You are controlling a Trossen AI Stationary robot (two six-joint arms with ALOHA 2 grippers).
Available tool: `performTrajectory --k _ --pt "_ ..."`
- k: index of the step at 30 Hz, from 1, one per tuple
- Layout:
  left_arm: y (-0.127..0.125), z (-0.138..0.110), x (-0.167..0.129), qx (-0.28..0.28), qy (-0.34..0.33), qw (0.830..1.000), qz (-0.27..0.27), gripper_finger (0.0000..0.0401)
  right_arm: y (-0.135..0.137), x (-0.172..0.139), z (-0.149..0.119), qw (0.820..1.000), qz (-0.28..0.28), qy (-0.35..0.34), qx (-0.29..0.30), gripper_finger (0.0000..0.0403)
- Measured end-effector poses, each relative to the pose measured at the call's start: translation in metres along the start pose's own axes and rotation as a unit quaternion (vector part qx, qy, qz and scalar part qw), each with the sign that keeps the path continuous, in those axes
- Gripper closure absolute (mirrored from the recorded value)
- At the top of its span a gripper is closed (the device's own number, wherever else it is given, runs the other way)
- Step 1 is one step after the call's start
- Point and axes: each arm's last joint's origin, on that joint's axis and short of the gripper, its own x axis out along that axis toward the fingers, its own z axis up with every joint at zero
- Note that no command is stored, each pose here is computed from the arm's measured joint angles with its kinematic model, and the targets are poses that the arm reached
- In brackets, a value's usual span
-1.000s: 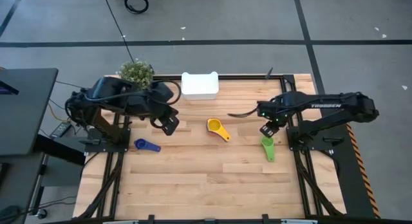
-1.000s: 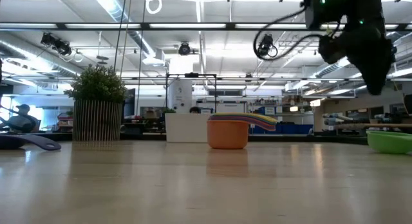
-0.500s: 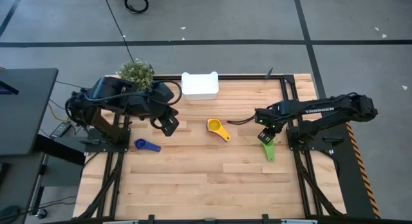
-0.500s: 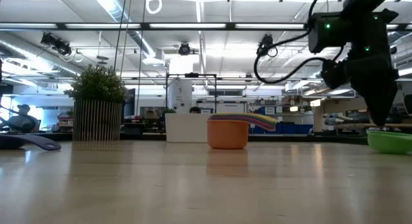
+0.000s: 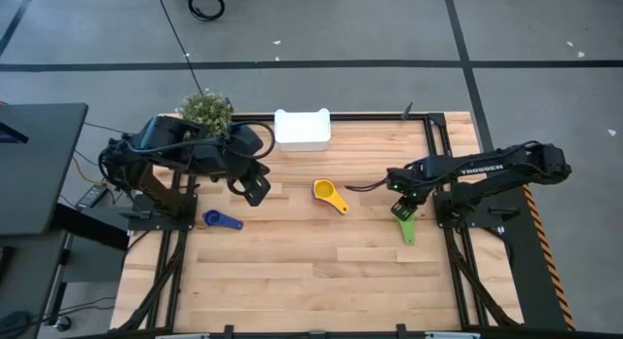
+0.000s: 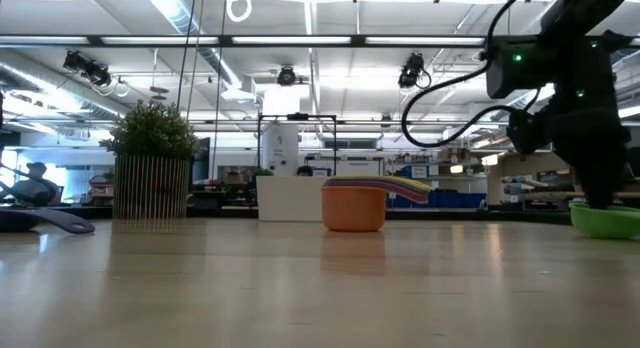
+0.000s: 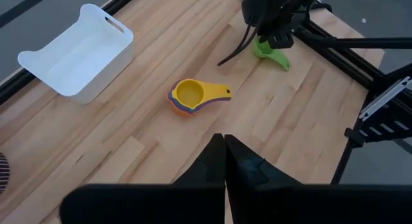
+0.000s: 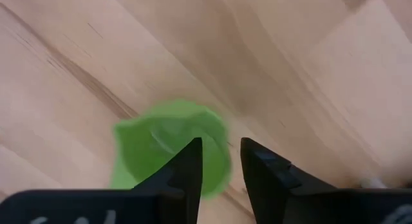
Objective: Nest measuring cups in basket
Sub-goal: Stack the green measuring cup on top of the yellow measuring cup
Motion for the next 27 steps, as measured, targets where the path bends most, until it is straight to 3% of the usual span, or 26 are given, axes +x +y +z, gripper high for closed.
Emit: performTrajectory --k 7,12,17,22,27 --pt "0.0 0.0 0.0 0.001 0.0 1.0 0.0 0.0399 0.004 0.006 0.005 0.999 0.045 -0.026 0.002 0.0328" --pt "0.0 0.0 0.0 0.003 0.0 1.0 0.0 0.0399 0.008 0.005 0.008 0.997 0.066 -0.04 -0.009 0.0386" --pt "0.0 0.0 0.0 0.004 0.0 1.0 0.0 0.0399 0.011 0.0 0.011 0.996 0.075 -0.048 -0.012 0.039" --pt "0.0 0.0 0.0 0.004 0.0 1.0 0.0 0.0399 0.022 -0.029 0.021 0.994 0.071 -0.069 -0.033 0.0391" --pt "0.0 0.0 0.0 0.015 0.0 1.0 0.0 0.0399 0.04 -0.082 0.035 0.989 0.07 -0.095 -0.093 0.0391"
